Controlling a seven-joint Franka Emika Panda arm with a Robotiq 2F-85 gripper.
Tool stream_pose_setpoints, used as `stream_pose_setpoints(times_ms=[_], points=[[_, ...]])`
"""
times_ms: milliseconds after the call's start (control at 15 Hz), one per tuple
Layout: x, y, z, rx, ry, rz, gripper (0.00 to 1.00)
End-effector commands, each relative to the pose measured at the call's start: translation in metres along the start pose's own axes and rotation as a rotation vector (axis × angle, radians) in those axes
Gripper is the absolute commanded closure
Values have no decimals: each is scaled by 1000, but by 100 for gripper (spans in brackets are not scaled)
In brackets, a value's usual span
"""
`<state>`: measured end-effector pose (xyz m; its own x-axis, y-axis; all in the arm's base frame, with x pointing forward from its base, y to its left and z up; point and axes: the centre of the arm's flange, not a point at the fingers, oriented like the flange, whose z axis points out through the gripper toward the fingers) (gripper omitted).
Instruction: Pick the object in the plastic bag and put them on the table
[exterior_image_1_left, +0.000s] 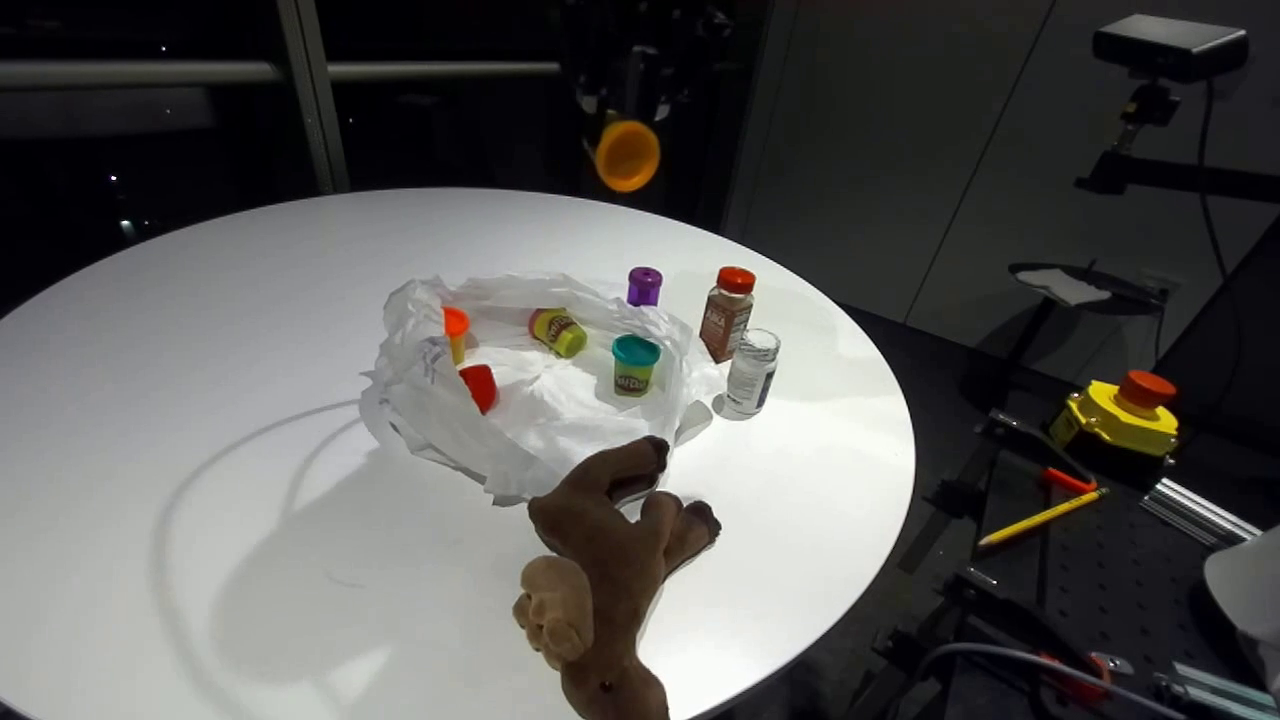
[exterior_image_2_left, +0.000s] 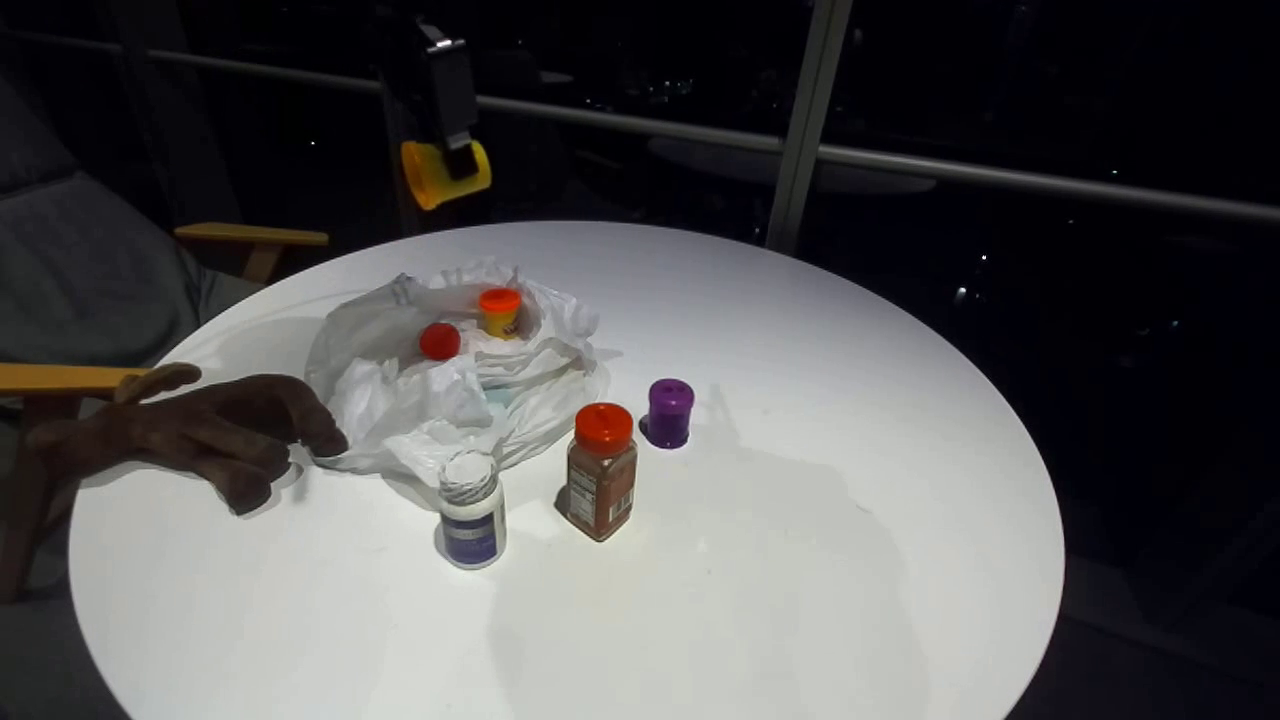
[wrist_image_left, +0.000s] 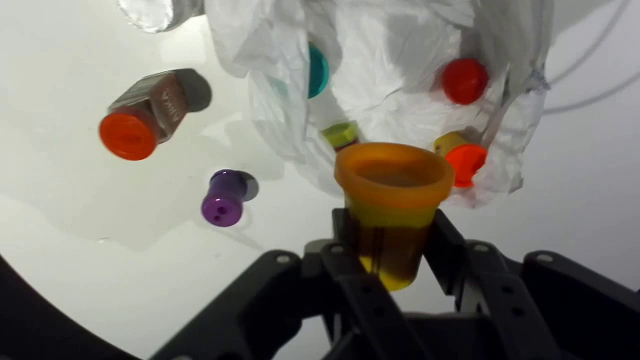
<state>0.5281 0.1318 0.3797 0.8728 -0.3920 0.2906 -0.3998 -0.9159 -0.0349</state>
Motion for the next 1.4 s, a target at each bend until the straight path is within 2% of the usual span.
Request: stream_pose_setpoints(times_ms=[0,200,333,667,800,1067,1333], points=[[-5,70,-33,-51,74,126,90],[1,116,-26,-89,72,214,90],[3,147,-6,-118,55,271,91],[12,207,68,-208,-48,361,92],[15,216,102,-227,-69,353,92],[21,214,170,-222,-67,254,92],[29,224,209,-245,-61,193,92]])
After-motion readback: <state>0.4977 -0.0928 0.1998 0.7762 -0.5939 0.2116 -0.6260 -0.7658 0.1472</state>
